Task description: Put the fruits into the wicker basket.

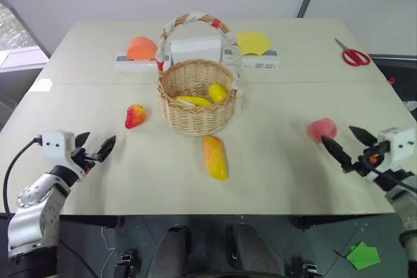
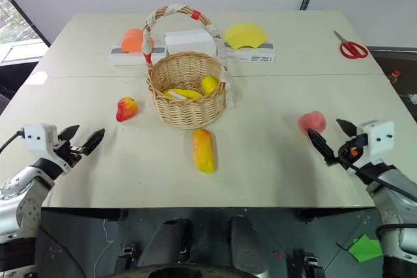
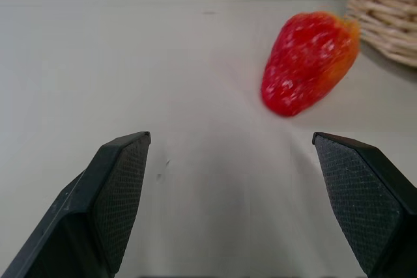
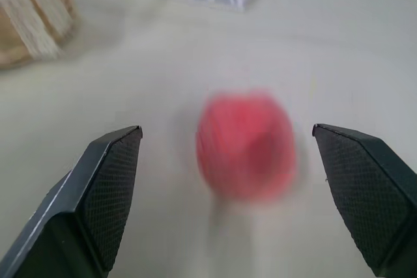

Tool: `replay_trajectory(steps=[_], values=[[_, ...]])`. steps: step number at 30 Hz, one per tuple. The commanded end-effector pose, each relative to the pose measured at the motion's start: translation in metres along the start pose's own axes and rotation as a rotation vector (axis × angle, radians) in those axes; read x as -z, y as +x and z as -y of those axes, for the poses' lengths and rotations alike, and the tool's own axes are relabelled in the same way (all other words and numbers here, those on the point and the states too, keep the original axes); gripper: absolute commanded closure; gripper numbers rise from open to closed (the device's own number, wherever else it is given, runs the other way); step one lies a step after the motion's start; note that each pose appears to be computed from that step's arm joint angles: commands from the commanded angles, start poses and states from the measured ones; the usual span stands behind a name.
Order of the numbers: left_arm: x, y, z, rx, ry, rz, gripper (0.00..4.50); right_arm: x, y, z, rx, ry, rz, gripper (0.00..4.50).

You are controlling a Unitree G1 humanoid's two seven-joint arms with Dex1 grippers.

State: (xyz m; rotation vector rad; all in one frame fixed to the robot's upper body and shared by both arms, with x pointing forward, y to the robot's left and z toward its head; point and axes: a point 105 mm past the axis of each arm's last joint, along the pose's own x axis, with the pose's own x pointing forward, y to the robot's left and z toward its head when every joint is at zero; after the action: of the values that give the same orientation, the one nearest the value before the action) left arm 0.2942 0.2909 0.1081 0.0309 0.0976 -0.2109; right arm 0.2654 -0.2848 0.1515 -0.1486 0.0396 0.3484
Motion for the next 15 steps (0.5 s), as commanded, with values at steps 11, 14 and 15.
replay_trajectory(steps=[11,14,15], values=[[-0.044,0.053,0.022,0.145,0.395,-0.159,0.22,-0.062,0.043,-0.163,-0.657,-0.135,0.132,0.13],[-0.043,0.068,0.02,0.131,0.403,-0.201,0.22,-0.063,0.047,-0.179,-0.697,-0.134,0.151,0.13],[-0.043,0.071,0.02,0.129,0.399,-0.209,0.22,-0.064,0.048,-0.181,-0.702,-0.131,0.156,0.13]])
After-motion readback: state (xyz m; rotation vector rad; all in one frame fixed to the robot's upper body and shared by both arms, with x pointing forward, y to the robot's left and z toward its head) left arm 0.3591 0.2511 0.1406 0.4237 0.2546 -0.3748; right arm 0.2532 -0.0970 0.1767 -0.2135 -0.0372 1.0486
